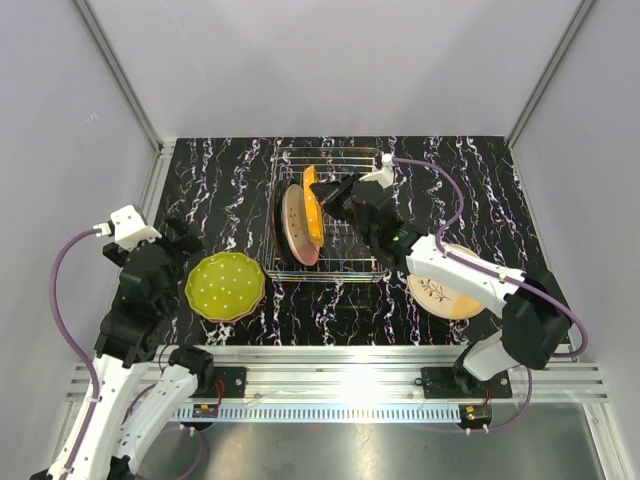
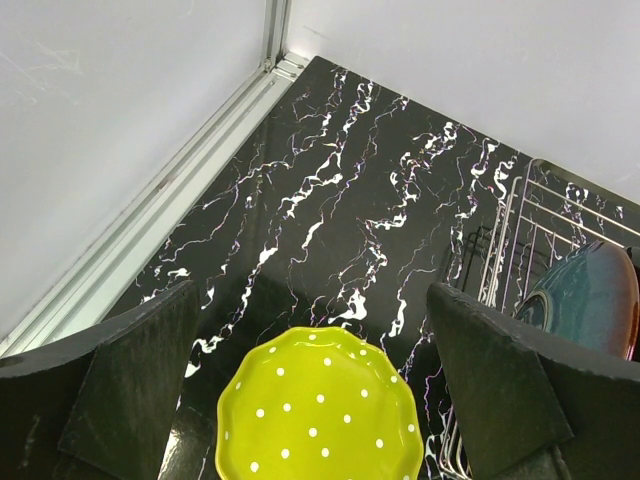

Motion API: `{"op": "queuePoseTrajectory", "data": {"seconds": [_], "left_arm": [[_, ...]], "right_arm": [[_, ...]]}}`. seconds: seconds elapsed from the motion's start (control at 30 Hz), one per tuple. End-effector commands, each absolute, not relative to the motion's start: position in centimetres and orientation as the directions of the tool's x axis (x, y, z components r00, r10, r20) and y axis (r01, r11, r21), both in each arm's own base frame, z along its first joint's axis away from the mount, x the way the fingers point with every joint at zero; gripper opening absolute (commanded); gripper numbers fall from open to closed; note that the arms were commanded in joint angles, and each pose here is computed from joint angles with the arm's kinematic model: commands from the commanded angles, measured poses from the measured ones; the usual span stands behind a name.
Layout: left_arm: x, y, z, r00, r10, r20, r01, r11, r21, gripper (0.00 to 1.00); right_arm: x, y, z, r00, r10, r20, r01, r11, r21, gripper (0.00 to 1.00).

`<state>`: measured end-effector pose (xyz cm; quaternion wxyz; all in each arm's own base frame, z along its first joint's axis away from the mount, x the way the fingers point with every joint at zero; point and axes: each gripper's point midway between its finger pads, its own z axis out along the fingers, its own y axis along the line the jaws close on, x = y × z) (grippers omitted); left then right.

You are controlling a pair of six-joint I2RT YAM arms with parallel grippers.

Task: Load the plates into the dish rack
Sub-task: Insert the plate into the dish rack

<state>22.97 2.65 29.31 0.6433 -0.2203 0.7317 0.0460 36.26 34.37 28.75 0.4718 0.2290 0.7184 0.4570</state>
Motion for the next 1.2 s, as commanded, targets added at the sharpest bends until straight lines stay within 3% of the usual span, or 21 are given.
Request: {"op": "queuePoseTrajectory", "data": {"seconds": [0.0,0.53,1.03,1.17], "left_arm": [[23.4,2.4,29.7,-0.060,-0.268,-0.962,-0.368,0.901,-0.228,0.99],[23.4,2.3,29.7,-0.060,-0.267,-0.962,-0.363,0.903,-0.228,0.99],[23.5,2.2,29.6,-0.068,-0.266,-0.962,-0.359,0.906,-0.225,0.99],[23.5,2.1,29.7,-0.066,-0.267,-0.961,-0.356,0.906,-0.227,0.99]], "right_arm": [[36.1,34.3,38.1,-0.364,0.862,-0.353,-0.244,0.277,0.929,0.00],[36.0,33.7,35.5,-0.361,0.867,-0.344,-0.198,0.289,0.937,0.00],[35.9,33.9,29.1,-0.398,0.840,-0.369,-0.109,0.356,0.928,0.00],[35.7,34.4,29.2,-0.418,0.819,-0.392,-0.132,0.372,0.919,0.11]]}}
